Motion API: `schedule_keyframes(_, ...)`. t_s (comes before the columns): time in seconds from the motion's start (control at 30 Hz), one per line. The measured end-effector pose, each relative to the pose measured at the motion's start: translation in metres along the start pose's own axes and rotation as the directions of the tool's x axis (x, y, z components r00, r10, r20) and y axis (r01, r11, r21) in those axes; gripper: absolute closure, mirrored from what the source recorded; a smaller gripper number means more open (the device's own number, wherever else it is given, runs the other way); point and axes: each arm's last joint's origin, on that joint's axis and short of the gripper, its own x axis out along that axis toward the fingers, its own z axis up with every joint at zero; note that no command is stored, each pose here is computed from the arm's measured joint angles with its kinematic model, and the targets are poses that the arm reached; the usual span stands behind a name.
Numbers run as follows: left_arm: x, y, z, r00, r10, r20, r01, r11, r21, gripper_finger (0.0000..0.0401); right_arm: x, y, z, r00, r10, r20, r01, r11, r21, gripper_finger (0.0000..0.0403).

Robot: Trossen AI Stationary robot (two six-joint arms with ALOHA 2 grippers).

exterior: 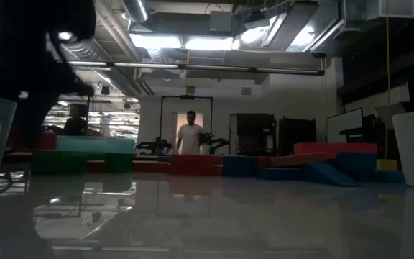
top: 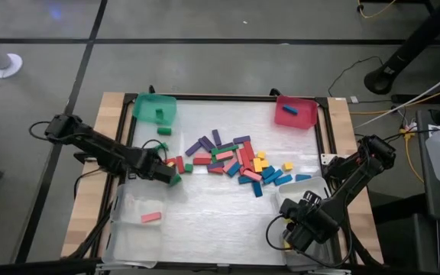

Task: Sort blocks
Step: Put the red block into the bottom transparent bin

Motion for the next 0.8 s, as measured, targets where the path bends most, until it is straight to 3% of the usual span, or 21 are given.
schedule_keyframes(0.13, -0.023, 0.001, 0.005, 0.994, -0.107, -0.03, 0.111, 0.984, 0.141, 0.0362, 0.0, -0.001, 0.004, 1.0, -0.001, -0.001, 0.001, 1.0, 0.013, 0.0187)
schedule_keyframes(0.27, -0.049, 0.005, 0.007, 0.96, -0.251, -0.125, 0.278, 0.912, 0.303, 0.0362, 0.001, -0.002, 0.01, 1.0, 0.0, 0.008, 0.0, 0.999, 0.032, 0.0187)
schedule_keyframes(0.33, -0.062, 0.006, 0.004, 0.913, -0.338, -0.229, 0.404, 0.832, 0.38, 0.0362, 0.001, -0.003, 0.014, 1.0, -0.002, 0.008, 0.002, 0.999, 0.044, 0.0187)
schedule_keyframes(0.43, -0.078, 0.009, -0.006, 0.808, -0.422, -0.411, 0.583, 0.668, 0.462, 0.0362, 0.002, -0.005, 0.022, 1.0, -0.007, 0.022, 0.006, 0.999, 0.051, 0.0187)
schedule_keyframes(0.5, -0.087, 0.013, -0.014, 0.742, -0.43, -0.514, 0.665, 0.572, 0.48, 0.0359, 0.003, -0.006, 0.029, 0.999, -0.005, 0.038, 0.003, 0.999, 0.053, 0.0187)
schedule_keyframes(0.57, -0.092, 0.018, -0.022, 0.702, -0.407, -0.585, 0.705, 0.515, 0.488, 0.0354, 0.003, -0.007, 0.037, 0.999, 0.007, 0.045, -0.008, 0.999, 0.037, 0.0187)
schedule_keyframes(0.7, -0.093, 0.033, -0.037, 0.704, -0.287, -0.65, 0.689, 0.499, 0.526, 0.035, 0.005, -0.009, 0.054, 0.998, 0.036, 0.057, -0.035, 0.999, -0.008, 0.0187)
schedule_keyframes(0.8, -0.09, 0.044, -0.044, 0.736, -0.196, -0.648, 0.63, 0.548, 0.55, 0.0349, 0.006, -0.01, 0.067, 0.995, 0.065, 0.073, -0.061, 0.997, -0.054, 0.0187)
